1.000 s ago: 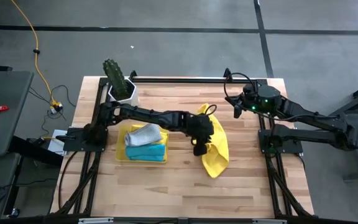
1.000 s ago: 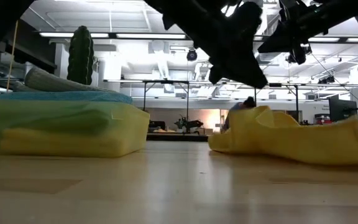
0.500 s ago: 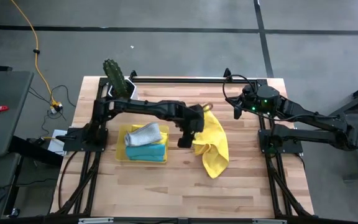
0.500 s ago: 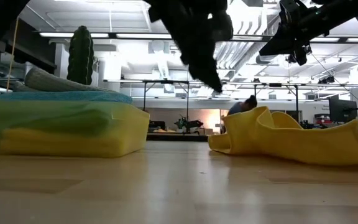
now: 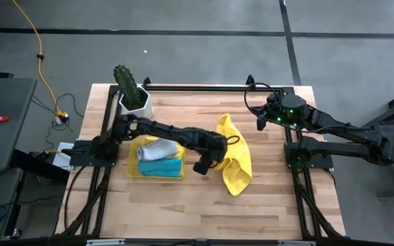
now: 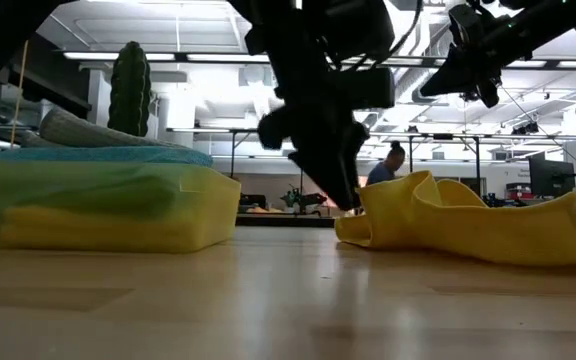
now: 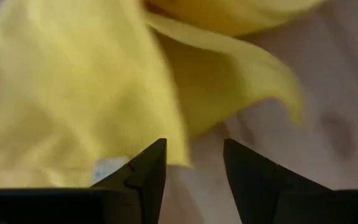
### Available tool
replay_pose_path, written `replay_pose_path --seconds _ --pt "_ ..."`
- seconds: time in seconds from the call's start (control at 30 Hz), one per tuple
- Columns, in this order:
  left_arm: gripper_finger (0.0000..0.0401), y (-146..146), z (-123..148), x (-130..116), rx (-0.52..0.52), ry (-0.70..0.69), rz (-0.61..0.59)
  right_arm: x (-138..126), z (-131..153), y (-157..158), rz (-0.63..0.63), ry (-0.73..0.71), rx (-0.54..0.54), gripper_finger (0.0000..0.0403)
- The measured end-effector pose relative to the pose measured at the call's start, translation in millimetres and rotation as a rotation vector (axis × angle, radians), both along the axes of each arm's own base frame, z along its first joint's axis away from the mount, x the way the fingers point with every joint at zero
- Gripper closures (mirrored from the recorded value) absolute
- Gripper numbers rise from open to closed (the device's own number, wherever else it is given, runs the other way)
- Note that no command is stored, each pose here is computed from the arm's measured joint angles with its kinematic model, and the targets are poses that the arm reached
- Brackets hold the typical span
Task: Fold microfiber towels
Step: Fold the yellow microfiber towel
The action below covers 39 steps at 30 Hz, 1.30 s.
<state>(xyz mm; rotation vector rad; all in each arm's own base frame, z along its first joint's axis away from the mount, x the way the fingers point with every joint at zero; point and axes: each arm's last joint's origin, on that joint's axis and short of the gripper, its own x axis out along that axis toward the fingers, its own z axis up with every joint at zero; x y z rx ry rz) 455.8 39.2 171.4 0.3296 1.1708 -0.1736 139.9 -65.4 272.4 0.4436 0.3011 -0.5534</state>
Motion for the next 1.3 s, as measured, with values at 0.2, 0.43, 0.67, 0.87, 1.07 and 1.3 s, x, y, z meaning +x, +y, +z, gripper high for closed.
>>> replay_pose_path --seconds 0.2,0.43,0.67,0.87,1.07,1.3 --pt "0.0252 -1 -11 4 0.068 0.012 0.027 0 -1 0 -0.001 0.008 0.003 0.0403" --pt "0.0274 0 -21 3 0.094 0.050 0.046 1 -2 0 -0.007 0.014 0.003 0.0403" --pt "0.0391 6 -6 2 0.092 0.007 0.062 1 -1 -1 -0.012 0.010 -0.001 0.0403" --pt "0.0398 41 77 -12 0.118 -0.152 0.172 1 0 -1 0.001 -0.005 -0.001 0.0403" --pt "0.0400 93 177 -37 0.156 -0.435 0.328 5 7 0 0.072 -0.088 -0.010 0.0403" --pt "0.0400 146 203 -56 0.089 -0.554 0.529 7 11 3 0.160 -0.154 0.032 0.0403"
